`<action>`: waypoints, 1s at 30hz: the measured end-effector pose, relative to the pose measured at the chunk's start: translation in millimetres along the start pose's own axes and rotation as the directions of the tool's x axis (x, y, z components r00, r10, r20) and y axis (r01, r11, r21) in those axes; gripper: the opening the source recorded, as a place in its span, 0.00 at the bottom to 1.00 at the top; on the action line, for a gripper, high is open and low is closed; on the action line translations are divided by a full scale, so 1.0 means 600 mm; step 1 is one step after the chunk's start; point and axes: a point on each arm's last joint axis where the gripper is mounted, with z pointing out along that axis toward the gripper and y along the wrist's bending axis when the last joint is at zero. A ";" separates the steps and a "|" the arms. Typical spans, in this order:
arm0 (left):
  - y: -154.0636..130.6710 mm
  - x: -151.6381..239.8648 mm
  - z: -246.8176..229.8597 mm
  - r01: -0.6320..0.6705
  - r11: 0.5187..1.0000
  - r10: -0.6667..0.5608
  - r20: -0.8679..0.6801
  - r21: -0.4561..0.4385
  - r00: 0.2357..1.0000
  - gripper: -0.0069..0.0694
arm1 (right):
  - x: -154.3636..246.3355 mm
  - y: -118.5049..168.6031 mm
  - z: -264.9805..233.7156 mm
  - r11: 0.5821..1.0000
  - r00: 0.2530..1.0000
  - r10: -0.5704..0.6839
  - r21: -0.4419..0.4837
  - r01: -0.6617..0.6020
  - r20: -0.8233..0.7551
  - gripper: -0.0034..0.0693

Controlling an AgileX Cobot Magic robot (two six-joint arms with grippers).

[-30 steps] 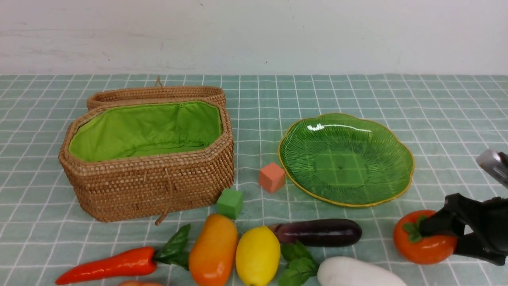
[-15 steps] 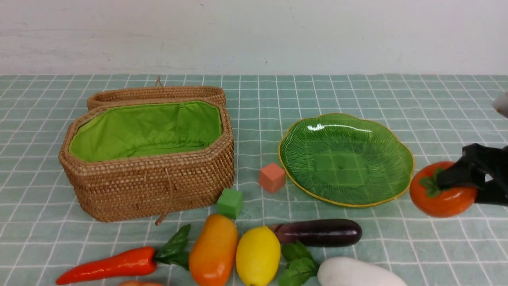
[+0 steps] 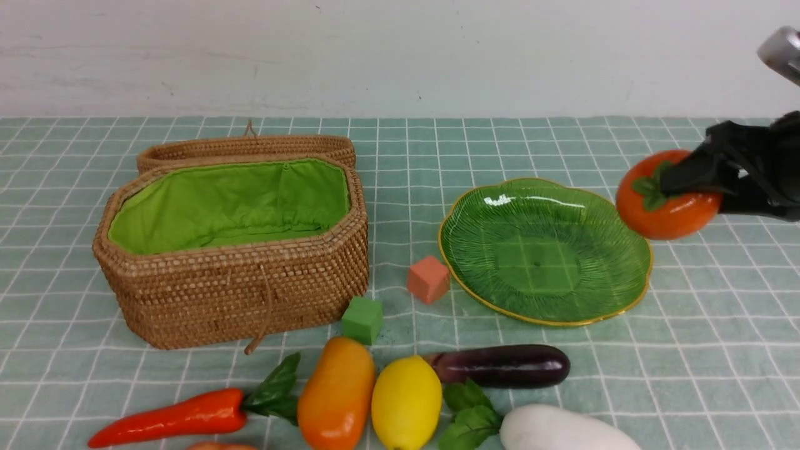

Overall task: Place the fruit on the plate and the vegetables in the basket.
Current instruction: Grab a tomato with your right arm and place it on the plate on the right.

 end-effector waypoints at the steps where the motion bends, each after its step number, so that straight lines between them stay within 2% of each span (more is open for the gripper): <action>1: 0.000 0.000 0.000 0.000 1.000 0.000 0.000 0.000 1.000 0.40 | -0.014 0.008 0.019 1.000 1.000 -0.015 -0.015 0.015 -0.008 0.72; 9: 0.000 0.000 0.000 0.000 1.000 0.000 0.000 0.000 1.000 0.40 | -0.061 0.035 0.102 0.996 0.998 -0.053 -0.070 0.050 -0.037 0.72; 16: 0.000 0.000 0.000 0.000 1.000 0.000 0.000 0.000 1.000 0.40 | -0.082 0.016 0.178 0.997 0.997 -0.026 -0.074 0.021 -0.072 0.72; 30: 0.000 0.000 0.000 0.000 1.000 0.000 0.000 0.000 1.000 0.40 | -0.071 -0.024 0.247 0.998 0.995 0.040 -0.052 -0.045 -0.095 0.72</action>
